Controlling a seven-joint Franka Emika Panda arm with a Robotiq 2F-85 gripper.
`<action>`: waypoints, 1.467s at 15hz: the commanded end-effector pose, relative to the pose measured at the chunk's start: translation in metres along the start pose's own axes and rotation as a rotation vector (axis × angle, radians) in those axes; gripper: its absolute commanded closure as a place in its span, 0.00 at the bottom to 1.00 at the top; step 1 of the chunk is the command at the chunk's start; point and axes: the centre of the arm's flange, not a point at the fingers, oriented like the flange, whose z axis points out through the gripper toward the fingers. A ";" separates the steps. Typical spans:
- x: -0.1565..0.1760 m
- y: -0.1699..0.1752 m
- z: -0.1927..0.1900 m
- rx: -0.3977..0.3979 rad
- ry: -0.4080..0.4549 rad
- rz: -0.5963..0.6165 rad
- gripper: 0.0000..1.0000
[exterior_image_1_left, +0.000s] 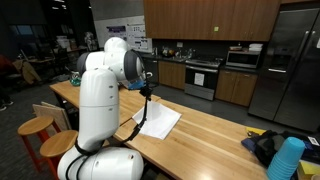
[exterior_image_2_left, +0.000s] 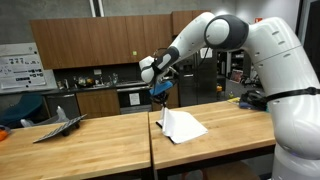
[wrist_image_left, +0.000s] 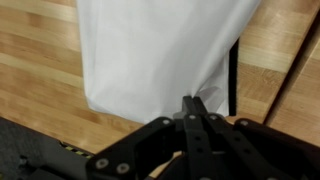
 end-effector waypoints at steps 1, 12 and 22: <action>-0.057 0.034 -0.037 -0.080 -0.016 0.029 1.00; -0.096 0.156 0.005 -0.135 -0.105 0.132 1.00; -0.113 0.284 0.060 -0.098 -0.002 0.177 1.00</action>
